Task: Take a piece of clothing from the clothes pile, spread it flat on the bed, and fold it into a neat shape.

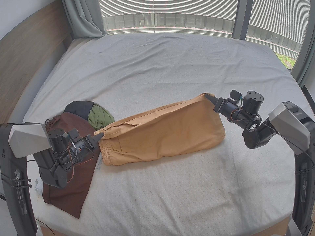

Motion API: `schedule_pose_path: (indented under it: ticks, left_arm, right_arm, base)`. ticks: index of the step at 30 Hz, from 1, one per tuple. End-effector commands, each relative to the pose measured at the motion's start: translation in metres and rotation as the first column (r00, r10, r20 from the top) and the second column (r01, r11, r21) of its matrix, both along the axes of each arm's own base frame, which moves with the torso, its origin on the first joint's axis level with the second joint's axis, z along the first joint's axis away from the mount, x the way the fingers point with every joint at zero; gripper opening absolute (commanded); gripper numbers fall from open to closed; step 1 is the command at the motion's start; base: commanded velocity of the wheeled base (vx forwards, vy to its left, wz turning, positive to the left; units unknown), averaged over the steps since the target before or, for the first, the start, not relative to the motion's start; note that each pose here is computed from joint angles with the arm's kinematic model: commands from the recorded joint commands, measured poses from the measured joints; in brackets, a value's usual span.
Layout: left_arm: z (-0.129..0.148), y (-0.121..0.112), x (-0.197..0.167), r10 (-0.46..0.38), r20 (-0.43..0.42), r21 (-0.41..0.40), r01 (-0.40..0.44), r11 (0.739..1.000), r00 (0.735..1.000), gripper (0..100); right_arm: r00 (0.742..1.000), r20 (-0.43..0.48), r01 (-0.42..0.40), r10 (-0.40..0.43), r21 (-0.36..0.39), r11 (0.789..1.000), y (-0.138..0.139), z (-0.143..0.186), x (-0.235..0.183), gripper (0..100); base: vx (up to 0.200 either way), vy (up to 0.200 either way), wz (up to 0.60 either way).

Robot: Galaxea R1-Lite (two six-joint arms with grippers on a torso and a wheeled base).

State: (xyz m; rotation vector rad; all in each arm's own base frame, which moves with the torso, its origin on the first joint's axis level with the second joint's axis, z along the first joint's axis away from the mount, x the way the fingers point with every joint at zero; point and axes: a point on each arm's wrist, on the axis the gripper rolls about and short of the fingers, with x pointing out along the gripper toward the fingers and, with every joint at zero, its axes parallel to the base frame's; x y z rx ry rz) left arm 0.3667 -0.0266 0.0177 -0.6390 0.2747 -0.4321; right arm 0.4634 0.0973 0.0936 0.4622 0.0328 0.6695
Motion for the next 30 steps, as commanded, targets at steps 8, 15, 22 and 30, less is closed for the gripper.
schedule_pose_path:
  ticks: [8, 15, 22, 30]
  left_arm:
    - [-0.008, -0.001, 0.008, 0.009, 0.003, 0.001, -0.009, 1.000, 1.000, 0]
    - [-0.010, -0.001, 0.009, 0.009, 0.000, 0.001, -0.009, 1.000, 1.000, 0]
    - [-0.005, 0.003, 0.015, 0.046, 0.029, 0.002, -0.046, 0.999, 0.999, 100]
    - [-0.001, 0.005, 0.015, 0.069, 0.039, 0.002, -0.069, 0.998, 0.997, 100]
  right_arm:
    - [1.000, -0.013, 0.000, 0.000, -0.003, 1.000, 0.003, -0.022, 0.015, 0]
    - [1.000, -0.001, -0.002, 0.002, 0.000, 1.000, 0.004, -0.020, 0.017, 0]
    - [1.000, 0.013, -0.004, 0.004, 0.004, 1.000, 0.006, -0.024, 0.023, 100]
    - [0.999, -0.050, -0.014, 0.014, -0.010, 1.000, 0.007, -0.027, 0.000, 100]
  base:
    - [0.000, 0.000, 0.00]
    - [0.000, 0.000, 0.00]
    - [0.000, 0.000, 0.00]
    - [0.000, 0.000, 0.00]
